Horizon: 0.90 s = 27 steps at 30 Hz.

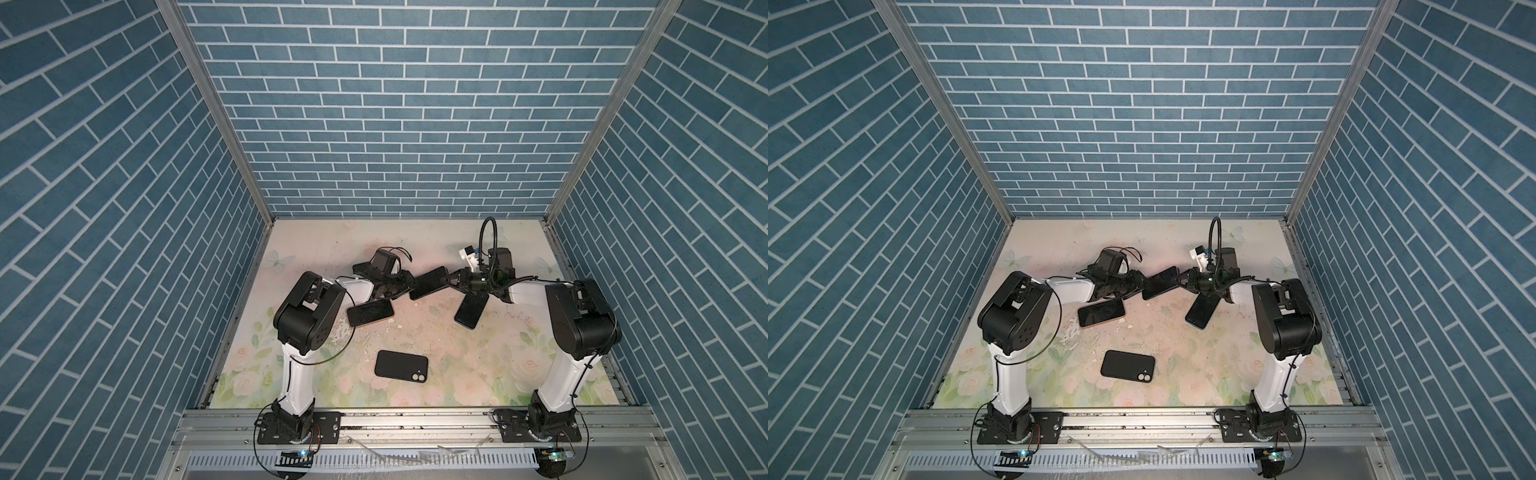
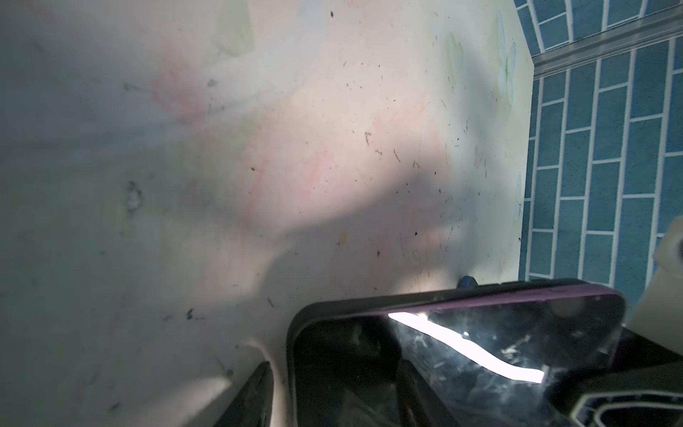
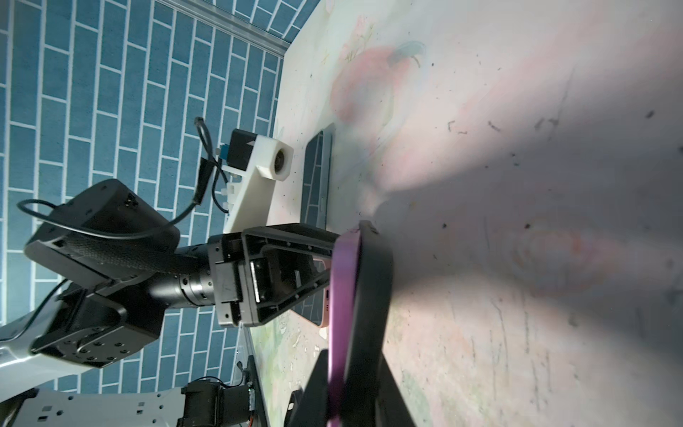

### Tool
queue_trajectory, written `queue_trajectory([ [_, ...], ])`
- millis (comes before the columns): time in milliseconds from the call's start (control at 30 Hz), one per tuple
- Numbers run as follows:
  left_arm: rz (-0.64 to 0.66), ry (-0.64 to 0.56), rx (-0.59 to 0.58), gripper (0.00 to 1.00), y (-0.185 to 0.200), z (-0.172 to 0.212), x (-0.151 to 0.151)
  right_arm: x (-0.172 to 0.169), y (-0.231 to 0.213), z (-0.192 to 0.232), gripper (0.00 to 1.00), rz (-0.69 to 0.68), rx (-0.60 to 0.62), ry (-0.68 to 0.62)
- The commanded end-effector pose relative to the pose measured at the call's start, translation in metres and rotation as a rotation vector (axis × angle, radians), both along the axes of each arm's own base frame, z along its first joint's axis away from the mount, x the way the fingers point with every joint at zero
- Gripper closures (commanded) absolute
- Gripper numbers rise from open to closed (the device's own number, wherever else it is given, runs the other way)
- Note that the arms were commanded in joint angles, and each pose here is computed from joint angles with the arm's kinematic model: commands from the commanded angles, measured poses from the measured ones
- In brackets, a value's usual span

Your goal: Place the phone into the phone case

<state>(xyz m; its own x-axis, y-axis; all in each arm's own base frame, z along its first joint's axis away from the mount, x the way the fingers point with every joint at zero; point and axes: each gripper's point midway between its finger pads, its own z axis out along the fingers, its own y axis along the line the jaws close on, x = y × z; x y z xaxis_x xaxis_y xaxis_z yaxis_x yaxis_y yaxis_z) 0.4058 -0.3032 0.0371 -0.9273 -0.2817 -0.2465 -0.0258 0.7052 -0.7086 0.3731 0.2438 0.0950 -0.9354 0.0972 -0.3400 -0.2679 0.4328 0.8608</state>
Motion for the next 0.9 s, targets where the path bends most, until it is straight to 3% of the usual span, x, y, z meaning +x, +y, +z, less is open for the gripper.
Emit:
queue_trajectory([
  [0,0.014,0.140,0.124,0.44,0.024,-0.042,-0.026,-0.003,0.006,0.016,0.93,0.045,0.033,-0.055],
  [67,0.014,0.133,0.120,0.44,0.022,-0.039,-0.024,-0.003,0.004,0.013,1.00,0.037,0.012,-0.053],
  [267,0.013,0.080,0.076,0.43,0.021,-0.019,-0.015,0.000,-0.001,0.029,1.00,0.010,-0.019,-0.101],
  [533,0.008,-0.187,-0.011,0.14,0.044,0.073,0.002,-0.002,-0.008,0.099,1.00,-0.017,0.022,-0.273],
  [633,-0.057,-0.305,-0.121,0.01,0.044,0.120,0.001,-0.011,-0.005,0.130,1.00,0.022,0.076,-0.321],
  [867,-0.230,-0.465,-0.379,0.00,0.023,0.192,-0.019,-0.038,0.001,0.186,1.00,0.133,0.226,-0.372],
])
